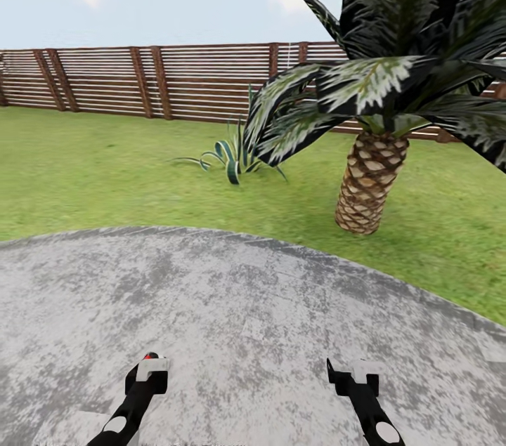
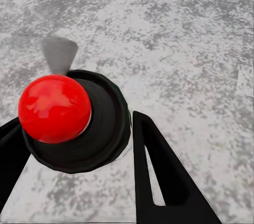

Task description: Pick up the pesticide atomizer in the garden and spray insectifuge to fully cover both potted plants in the garden.

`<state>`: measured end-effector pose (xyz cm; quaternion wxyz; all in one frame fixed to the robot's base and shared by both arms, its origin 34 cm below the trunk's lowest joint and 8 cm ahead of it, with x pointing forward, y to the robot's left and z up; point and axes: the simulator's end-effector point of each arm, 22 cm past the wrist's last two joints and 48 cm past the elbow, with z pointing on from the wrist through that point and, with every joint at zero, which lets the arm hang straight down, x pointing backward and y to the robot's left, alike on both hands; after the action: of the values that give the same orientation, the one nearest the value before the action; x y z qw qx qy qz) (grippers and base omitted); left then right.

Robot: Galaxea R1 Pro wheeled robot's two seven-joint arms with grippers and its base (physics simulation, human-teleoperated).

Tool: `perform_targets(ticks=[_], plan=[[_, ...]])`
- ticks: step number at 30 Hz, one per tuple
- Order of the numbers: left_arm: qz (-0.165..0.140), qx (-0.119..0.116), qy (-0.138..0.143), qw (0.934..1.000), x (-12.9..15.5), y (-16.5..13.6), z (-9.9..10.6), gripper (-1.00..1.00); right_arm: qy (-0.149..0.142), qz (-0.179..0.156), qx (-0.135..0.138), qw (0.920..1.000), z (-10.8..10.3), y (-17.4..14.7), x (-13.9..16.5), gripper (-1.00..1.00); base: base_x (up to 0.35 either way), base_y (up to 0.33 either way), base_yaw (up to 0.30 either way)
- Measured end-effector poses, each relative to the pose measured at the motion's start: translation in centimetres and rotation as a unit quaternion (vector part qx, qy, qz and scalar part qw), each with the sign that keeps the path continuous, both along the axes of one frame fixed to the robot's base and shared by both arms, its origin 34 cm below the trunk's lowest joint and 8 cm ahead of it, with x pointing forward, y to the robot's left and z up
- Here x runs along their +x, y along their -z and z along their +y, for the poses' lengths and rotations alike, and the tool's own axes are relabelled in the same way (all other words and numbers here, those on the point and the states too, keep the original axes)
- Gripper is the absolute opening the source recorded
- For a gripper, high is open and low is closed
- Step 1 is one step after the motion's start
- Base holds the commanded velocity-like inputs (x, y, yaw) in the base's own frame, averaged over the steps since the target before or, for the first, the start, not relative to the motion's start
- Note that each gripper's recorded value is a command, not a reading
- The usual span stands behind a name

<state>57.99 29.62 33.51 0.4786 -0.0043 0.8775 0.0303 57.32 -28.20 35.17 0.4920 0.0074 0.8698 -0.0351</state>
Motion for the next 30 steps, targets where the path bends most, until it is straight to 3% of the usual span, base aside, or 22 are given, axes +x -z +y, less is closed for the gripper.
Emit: perform_targets(ticks=[16,30], plan=[[0.005,0.0,-0.001,1.0,0.3,-1.9,0.1,-1.0,0.0,0.005,0.0,1.0,0.0,-1.9,0.3,1.0,0.0,0.0,0.25],[0.011,-0.003,-0.012,0.9999,0.0,-1.5,0.5,-1.0,-0.001,0.01,0.0,0.9999,0.0,-1.5,0.1,1.0,0.0,0.0,0.264]])
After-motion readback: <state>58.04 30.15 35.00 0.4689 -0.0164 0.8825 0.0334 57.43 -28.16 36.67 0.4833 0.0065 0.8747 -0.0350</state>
